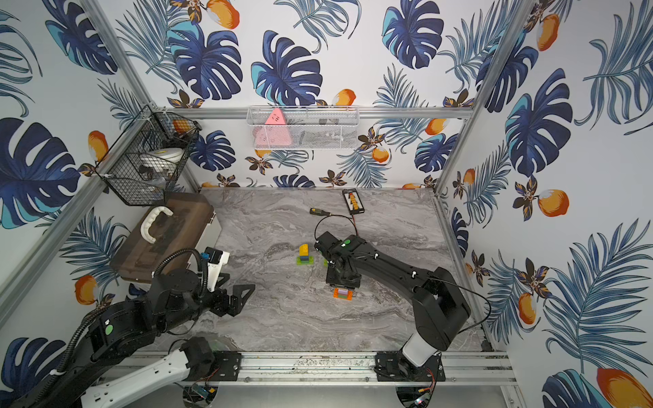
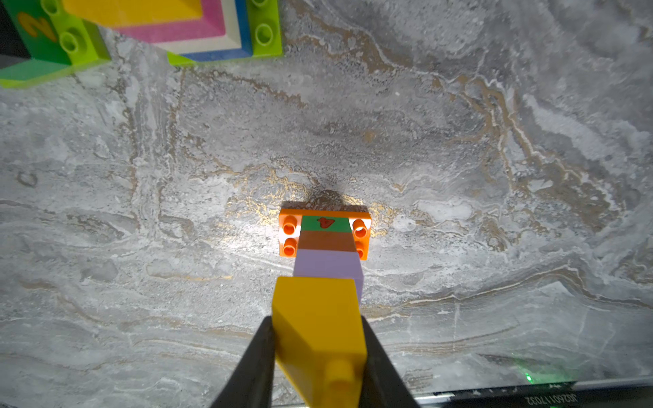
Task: Assemble the number 1 with lego
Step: Assemble the lego brick with the lego brick.
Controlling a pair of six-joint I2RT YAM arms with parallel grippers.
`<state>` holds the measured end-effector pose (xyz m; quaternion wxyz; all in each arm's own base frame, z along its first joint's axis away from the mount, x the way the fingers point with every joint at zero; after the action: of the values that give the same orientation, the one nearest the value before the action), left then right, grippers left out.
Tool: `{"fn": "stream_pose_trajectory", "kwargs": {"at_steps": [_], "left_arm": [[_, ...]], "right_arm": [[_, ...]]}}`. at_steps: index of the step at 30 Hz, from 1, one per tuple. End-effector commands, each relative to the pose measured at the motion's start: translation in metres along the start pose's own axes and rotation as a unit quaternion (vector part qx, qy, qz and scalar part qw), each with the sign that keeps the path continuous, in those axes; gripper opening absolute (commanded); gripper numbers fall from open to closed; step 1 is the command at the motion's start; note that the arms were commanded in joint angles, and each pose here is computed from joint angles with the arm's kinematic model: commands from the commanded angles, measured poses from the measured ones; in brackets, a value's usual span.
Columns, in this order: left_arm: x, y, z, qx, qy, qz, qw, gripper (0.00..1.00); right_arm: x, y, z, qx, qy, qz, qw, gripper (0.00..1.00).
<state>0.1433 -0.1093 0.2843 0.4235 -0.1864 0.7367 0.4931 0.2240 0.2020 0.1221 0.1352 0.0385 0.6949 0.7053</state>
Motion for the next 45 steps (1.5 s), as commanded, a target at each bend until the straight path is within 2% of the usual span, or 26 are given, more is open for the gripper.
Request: {"fn": "stream_pose_trajectory", "kwargs": {"at_steps": [1,20,45], "left_arm": [[-0.006,0.0,-0.001,0.001,-0.005,-0.015,1.0,0.99],[-0.006,0.001,0.0,-0.002,-0.004,-0.016,1.0,0.99],[-0.006,0.002,0.001,-0.003,-0.002,-0.018,1.0,0.99]], "right_arm": [[0.001,-0.001,-0.005,0.011,-0.007,-0.002,1.0,0.0],[-0.003,0.01,-0.009,0.009,0.0,-0.023,1.0,0.0],[0.0,-0.006,-0.007,0.007,-0.012,-0.016,1.0,0.0]]}}
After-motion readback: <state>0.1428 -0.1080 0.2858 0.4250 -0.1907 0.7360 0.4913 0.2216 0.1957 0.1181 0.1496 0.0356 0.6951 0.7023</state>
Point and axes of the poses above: each gripper's point midway between its finger pads, its own y axis back along the fingers, its own z axis along the line the jaws close on, x = y × z, the point moved 3 cm from there along y, back along the fingers, and after that the axes turned 7 degrees about -y, right-handed, at the moved point
